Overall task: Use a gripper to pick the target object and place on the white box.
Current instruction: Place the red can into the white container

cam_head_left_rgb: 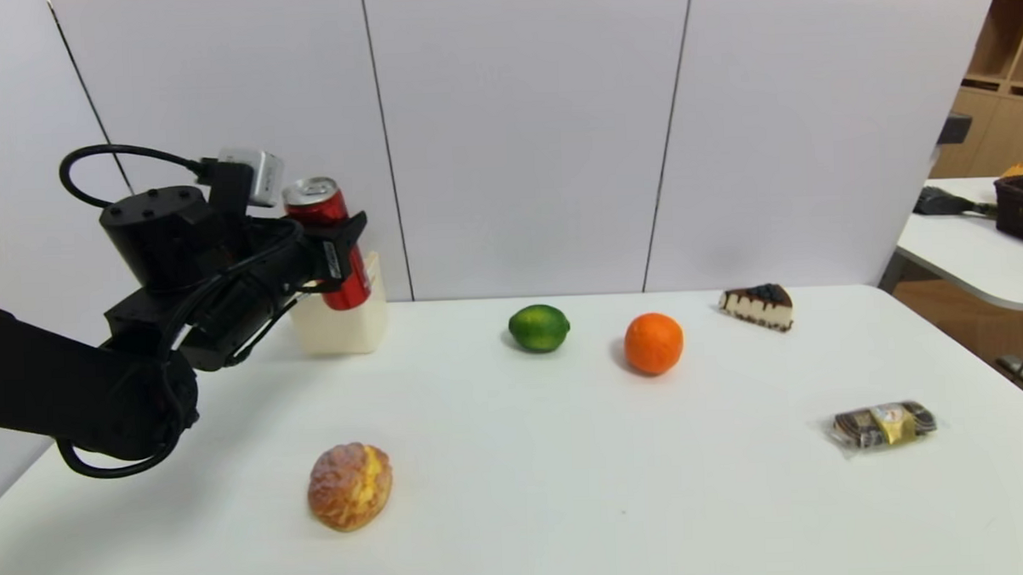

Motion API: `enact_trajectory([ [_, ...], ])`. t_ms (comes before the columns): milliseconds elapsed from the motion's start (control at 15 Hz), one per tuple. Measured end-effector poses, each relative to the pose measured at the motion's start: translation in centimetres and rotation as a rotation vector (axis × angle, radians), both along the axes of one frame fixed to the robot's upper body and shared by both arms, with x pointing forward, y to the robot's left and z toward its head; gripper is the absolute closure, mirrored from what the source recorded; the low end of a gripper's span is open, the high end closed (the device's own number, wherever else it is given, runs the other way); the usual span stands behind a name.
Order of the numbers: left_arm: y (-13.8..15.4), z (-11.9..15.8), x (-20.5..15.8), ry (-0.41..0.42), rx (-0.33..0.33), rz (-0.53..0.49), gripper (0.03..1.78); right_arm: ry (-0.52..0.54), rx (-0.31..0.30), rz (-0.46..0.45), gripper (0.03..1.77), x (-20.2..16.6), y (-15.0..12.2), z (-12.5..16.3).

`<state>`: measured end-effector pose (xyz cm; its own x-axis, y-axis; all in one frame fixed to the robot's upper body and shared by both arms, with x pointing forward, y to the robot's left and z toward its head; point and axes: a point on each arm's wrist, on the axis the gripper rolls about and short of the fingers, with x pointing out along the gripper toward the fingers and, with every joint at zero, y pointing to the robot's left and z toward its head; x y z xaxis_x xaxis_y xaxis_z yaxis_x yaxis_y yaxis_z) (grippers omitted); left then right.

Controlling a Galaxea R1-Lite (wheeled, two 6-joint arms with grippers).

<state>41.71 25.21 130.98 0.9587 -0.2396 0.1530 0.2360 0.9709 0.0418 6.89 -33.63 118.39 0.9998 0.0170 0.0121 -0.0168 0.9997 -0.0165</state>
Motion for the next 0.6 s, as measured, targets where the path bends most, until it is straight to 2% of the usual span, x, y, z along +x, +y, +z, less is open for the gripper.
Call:
enact_trajectory([
  [600, 2.9, 1.9, 1.6, -0.048, -0.002, 0.091, 0.83, 0.001, 0.000, 0.000, 0.10, 0.0, 0.0, 0.0],
])
